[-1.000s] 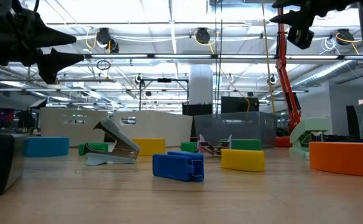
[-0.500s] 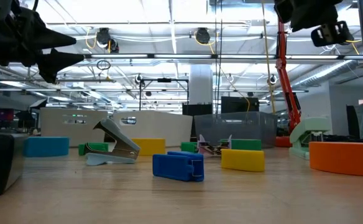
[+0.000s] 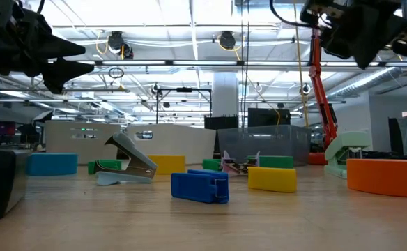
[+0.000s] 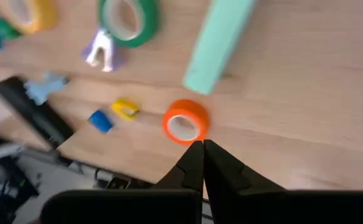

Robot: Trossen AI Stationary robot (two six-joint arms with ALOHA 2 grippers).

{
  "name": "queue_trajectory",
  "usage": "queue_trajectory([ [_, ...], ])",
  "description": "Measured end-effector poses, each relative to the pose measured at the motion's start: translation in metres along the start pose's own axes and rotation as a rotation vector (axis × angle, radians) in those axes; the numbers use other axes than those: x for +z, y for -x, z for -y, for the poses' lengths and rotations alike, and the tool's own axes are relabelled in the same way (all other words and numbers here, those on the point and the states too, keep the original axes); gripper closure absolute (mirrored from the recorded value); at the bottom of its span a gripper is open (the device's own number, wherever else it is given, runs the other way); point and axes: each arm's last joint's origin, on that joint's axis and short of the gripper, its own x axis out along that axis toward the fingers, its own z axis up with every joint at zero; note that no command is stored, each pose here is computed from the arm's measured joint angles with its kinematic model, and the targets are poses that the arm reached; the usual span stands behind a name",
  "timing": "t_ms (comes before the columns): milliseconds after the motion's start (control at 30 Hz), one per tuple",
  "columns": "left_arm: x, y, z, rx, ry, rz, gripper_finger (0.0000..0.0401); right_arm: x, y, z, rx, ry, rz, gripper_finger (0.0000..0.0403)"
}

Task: Pick and place Stapler, Stapler remover, tape
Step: Put the large light green stapler into the gray bin

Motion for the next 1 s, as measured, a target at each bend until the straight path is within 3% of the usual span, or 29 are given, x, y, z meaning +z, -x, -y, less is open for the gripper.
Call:
queue_trajectory([
  [333,0.000,0.000,0.000,0.000,-0.017,-0.002,0.0164,-0.001,0.019,0.005,0.090,-0.012,-0.049,0.0400],
  [600,0.000,0.000,0.000,0.000,-0.015,0.003,0.0164,-0.001,0.021,0.006,0.099,-0.003,-0.050,0.0392],
  [800,0.001,0.000,0.000,0.016,-0.025,0.019,0.0164,-0.001,0.021,0.006,0.106,0.073,-0.014,0.0352],
  [1000,0.002,0.000,0.000,0.021,-0.012,0.023,0.0164,0.000,0.021,0.006,0.110,0.068,0.011,0.0286],
])
